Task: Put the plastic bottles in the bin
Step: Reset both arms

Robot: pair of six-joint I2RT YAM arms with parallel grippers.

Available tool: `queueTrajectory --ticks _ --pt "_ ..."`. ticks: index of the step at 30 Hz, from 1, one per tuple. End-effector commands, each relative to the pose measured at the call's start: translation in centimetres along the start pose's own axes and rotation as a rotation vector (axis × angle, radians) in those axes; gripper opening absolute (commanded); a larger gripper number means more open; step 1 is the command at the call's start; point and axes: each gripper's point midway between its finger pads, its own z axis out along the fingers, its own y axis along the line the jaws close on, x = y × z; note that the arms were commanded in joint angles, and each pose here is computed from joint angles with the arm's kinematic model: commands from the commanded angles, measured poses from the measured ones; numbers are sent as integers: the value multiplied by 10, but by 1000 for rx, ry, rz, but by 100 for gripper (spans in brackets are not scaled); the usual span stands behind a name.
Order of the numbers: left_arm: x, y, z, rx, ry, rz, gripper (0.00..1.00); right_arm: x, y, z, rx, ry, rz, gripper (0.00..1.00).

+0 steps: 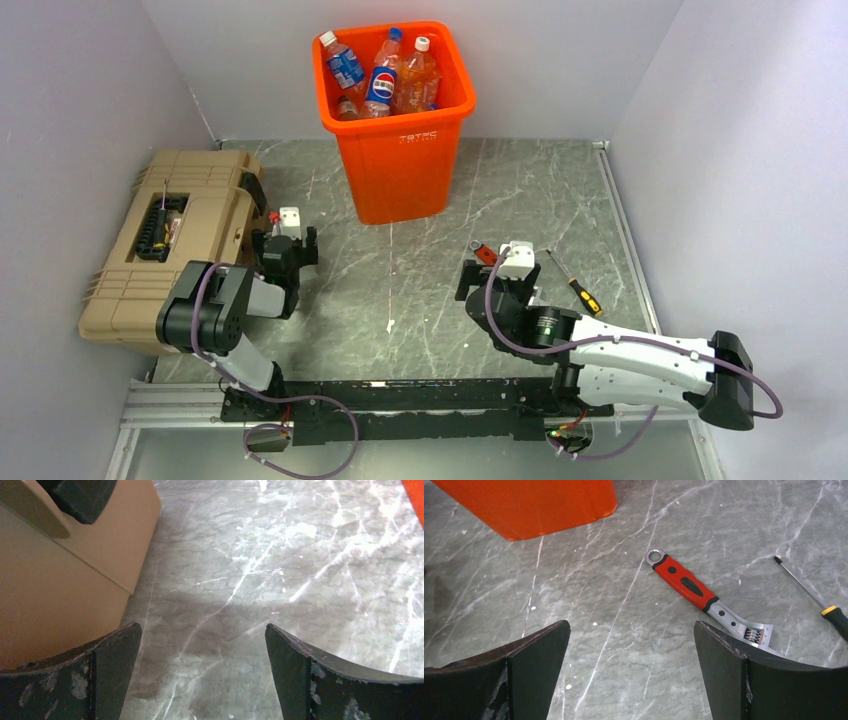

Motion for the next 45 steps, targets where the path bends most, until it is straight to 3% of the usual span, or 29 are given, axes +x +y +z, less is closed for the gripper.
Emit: queueTrajectory --ticks 1,9,19,22,29,35,40,45 --pt "-19 -2 -4 81 -132 -31 100 -20 7 5 45 -72 20 100" --pt "-20 1 4 76 -120 -47 99 -24 -3 11 71 -165 51 100" --pt "-19 -3 8 119 -101 -44 99 -97 -16 31 155 -250 104 100" --pt "-17 -13 7 214 -90 -24 99 -112 -24 49 172 -283 84 100" --pt "-19 -13 6 217 -104 -29 99 -114 -33 107 261 -238 99 100" --pt "-19 -13 6 212 -102 -30 99 -123 -106 143 495 -330 99 100" --pt "-18 -8 9 178 -89 -48 99 -87 -189 133 755 -300 -23 100" --pt "-17 -7 9 177 -88 -49 99 -40 -216 138 734 -198 -104 100"
